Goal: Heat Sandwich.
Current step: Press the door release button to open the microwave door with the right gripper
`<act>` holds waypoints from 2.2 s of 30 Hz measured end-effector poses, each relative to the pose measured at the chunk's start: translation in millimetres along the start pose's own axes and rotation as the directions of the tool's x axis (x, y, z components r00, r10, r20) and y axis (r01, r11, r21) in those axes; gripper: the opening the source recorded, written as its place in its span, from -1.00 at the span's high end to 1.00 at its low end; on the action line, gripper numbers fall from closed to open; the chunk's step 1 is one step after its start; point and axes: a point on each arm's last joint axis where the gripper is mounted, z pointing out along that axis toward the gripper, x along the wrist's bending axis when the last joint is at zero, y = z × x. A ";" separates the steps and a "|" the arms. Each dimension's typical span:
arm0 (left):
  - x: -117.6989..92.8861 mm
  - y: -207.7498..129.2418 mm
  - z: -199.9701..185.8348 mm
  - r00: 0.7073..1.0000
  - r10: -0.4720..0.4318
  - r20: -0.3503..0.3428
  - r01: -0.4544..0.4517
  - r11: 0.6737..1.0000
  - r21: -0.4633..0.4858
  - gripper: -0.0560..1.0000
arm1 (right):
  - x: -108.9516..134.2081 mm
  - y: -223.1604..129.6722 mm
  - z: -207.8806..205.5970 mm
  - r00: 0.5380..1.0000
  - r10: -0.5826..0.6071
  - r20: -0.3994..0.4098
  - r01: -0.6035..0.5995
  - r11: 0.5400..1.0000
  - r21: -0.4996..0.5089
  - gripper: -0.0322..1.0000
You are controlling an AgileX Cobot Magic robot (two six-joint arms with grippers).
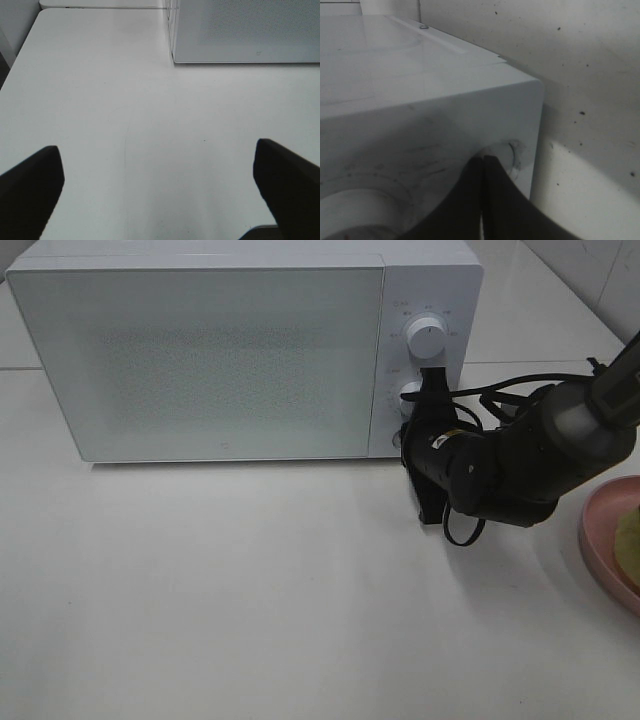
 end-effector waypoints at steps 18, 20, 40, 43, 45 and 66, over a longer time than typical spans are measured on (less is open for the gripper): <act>0.0 0.0 0.0 1.000 0.000 0.000 0.000 1.000 0.000 -0.95 | -6.0 -4.5 9.8 0.998 -0.035 -0.056 0.033 0.999 -0.030 0.92; 0.0 0.0 0.0 1.000 0.000 0.000 0.000 1.000 0.000 -0.95 | -6.7 -5.3 11.3 0.998 -0.037 -0.057 0.035 0.999 -0.034 0.92; 0.0 0.0 0.0 1.000 0.000 0.000 0.000 1.000 0.000 -0.95 | -9.8 -8.1 16.3 0.999 -0.033 -0.034 0.031 0.999 -0.034 0.92; 0.0 0.0 0.0 1.000 0.000 0.000 0.000 1.000 0.000 -0.95 | -9.0 -8.7 15.5 0.999 -0.030 -0.025 0.029 0.999 -0.029 0.92; 0.0 0.0 0.0 1.000 0.000 0.000 0.000 1.000 0.000 -0.95 | -7.8 -8.7 14.8 0.999 -0.027 -0.020 0.026 0.999 -0.025 0.92; 0.0 0.0 0.0 1.000 0.000 0.000 0.000 1.000 0.000 -0.95 | 9.5 -1.2 -10.7 0.996 -0.027 0.087 0.022 0.998 0.056 0.92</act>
